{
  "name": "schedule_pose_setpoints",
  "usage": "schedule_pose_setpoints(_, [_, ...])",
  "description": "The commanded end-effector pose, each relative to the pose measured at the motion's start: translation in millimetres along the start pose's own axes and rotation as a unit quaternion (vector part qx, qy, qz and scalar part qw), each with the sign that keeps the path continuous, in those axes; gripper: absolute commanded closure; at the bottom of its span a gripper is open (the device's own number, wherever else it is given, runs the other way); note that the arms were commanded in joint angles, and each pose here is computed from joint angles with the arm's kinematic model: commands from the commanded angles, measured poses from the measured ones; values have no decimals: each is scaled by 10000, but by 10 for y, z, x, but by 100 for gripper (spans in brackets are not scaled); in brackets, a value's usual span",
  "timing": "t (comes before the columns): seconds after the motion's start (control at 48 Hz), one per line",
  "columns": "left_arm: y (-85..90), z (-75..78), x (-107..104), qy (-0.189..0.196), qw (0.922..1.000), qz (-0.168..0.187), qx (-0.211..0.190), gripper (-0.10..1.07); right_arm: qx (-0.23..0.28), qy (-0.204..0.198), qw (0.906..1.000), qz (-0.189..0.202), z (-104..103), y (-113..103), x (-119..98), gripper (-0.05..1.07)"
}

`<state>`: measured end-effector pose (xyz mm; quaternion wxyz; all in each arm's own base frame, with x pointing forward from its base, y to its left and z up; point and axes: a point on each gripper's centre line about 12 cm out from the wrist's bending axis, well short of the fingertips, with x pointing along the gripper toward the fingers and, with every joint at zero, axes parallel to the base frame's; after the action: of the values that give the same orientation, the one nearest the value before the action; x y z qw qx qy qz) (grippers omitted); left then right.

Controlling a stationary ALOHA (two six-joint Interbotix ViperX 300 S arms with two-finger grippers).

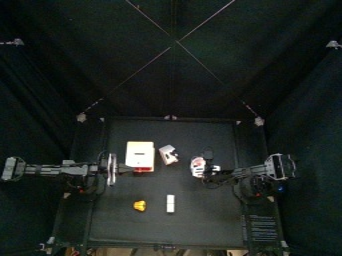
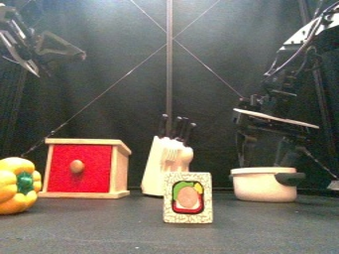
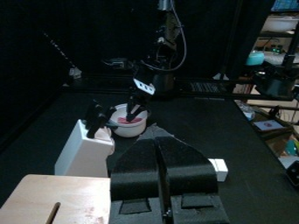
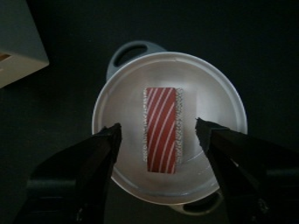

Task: Put salmon sushi in pot

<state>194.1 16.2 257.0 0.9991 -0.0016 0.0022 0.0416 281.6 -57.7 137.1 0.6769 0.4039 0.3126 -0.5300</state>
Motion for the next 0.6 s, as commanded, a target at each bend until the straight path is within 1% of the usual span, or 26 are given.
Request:
schedule_pose_setpoints(0.0, [3, 46, 17, -61, 10000, 10, -7, 100, 72, -32, 9999, 152, 49, 71, -60, 5])
schedule_pose_setpoints(0.458, [3, 46, 17, -61, 10000, 10, -7, 100, 73, -32, 9998, 186, 49, 94, -74, 5])
schedule_pose_setpoints(0.583, [0, 48, 17, -69, 10000, 2, -7, 100, 126, -22, 9995, 303, 73, 126, -123, 5])
